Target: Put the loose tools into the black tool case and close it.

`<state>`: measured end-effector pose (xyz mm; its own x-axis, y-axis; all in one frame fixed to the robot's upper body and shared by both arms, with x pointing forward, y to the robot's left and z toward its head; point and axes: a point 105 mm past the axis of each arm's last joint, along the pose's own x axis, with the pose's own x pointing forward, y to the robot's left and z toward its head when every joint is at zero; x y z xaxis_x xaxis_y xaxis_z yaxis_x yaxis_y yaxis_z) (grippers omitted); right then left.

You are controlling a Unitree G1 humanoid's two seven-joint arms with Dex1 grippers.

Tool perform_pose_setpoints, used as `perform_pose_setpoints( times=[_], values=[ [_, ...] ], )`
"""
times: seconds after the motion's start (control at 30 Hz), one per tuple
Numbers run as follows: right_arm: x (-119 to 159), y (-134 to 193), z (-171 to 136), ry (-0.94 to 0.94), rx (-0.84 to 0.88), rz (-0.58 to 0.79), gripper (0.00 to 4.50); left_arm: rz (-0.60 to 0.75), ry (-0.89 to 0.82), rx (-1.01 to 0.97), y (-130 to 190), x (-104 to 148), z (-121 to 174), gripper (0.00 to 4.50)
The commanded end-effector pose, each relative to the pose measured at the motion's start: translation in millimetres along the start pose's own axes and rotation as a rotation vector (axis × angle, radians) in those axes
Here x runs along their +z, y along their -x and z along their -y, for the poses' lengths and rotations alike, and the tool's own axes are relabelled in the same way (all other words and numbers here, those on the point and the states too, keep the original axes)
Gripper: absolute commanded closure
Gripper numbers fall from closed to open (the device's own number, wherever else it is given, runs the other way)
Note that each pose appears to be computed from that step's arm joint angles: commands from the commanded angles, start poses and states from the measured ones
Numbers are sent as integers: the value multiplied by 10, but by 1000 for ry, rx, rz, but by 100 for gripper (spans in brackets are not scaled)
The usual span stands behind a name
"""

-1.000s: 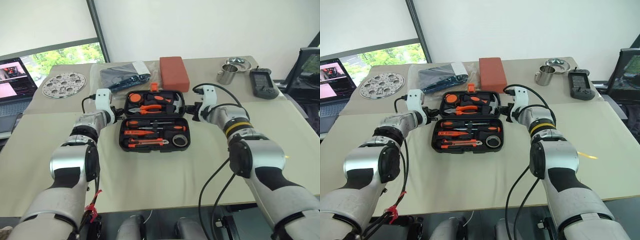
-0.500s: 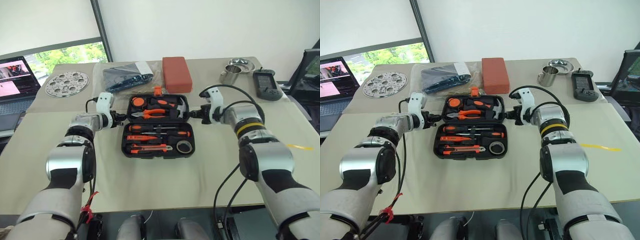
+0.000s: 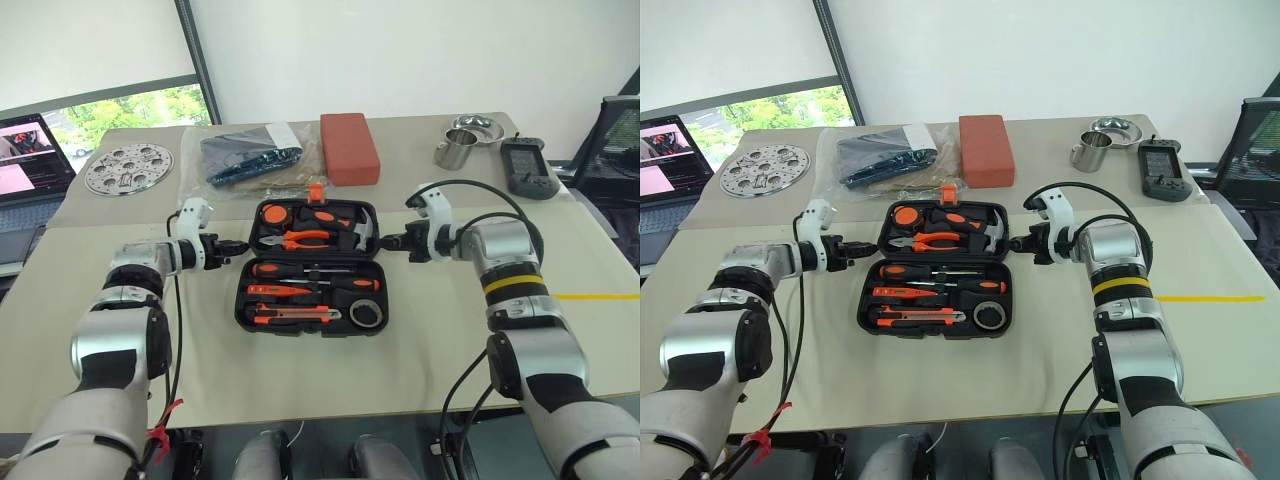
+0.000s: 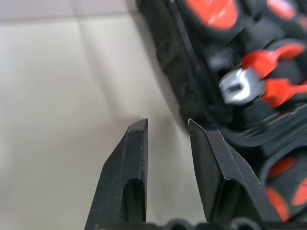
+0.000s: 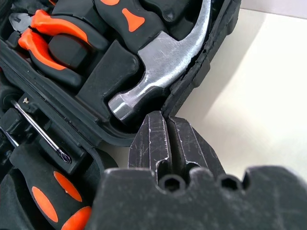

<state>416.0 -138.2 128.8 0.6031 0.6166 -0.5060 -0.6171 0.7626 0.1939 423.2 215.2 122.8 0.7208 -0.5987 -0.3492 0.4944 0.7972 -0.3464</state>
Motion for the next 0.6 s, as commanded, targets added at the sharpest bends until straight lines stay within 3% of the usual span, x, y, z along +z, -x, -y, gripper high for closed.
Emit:
perform_pose_setpoints(
  times=[0.03,0.1,0.23,0.33,0.6],
  values=[
    [77,-68,-130,18,43,28,449,169,-71,-70,6,543,215,307],
    [87,-83,-138,17,40,31,449,150,-80,-107,-57,516,292,307],
    [87,-115,-162,18,40,34,450,101,-112,-115,-191,417,367,195],
    [96,-119,-160,18,37,39,450,72,-137,6,-257,359,262,89],
    [85,-100,-137,10,23,48,450,159,-157,132,-135,537,91,89]
  ],
)
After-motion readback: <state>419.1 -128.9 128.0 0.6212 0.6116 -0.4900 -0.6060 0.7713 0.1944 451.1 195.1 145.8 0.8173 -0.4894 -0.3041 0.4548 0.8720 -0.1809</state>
